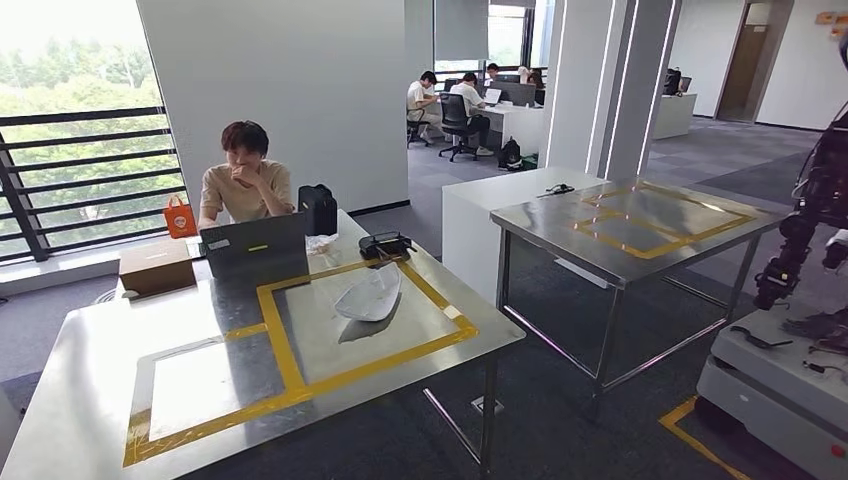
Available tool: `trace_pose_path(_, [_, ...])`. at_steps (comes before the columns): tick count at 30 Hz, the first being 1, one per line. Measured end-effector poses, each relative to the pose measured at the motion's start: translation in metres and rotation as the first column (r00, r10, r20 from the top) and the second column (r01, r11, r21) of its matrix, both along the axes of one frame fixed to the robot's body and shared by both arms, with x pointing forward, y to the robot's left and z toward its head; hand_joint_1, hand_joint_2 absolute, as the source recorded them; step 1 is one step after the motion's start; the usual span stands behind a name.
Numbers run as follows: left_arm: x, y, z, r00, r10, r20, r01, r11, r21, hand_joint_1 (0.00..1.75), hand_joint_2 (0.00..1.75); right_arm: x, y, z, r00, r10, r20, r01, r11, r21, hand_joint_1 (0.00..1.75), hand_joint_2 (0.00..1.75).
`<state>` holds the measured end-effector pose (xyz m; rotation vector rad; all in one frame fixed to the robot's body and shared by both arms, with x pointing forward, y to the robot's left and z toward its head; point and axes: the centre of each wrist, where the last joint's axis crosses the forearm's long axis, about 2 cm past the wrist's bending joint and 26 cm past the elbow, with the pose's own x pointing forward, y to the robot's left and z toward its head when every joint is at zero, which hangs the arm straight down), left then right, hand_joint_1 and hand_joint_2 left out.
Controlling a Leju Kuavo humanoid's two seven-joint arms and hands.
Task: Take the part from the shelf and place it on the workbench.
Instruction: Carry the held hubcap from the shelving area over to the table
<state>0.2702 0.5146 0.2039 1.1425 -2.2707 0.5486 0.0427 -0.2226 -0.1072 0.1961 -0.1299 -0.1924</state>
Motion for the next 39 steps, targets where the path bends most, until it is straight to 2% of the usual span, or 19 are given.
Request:
trace_pose_path(7, [0.002, -0.003, -0.005, 1.0, 0.001, -0.013, -0.001, 1.0, -0.008, 1.75, 1.75, -0.001, 0.0, 0.0, 1.0, -0.004, -0.003, 0.004, 1.0, -0.001, 0.0, 1.75])
trace_pose_path(39, [0.012, -0.007, -0.002, 1.0, -0.003, -0.008, 0.002, 1.0, -0.019, 1.75, 1.75, -0.003, 0.001, 0.0, 1.0, -0.009, -0.013, 0.009, 1.0, 0.006, 0.0, 1.75])
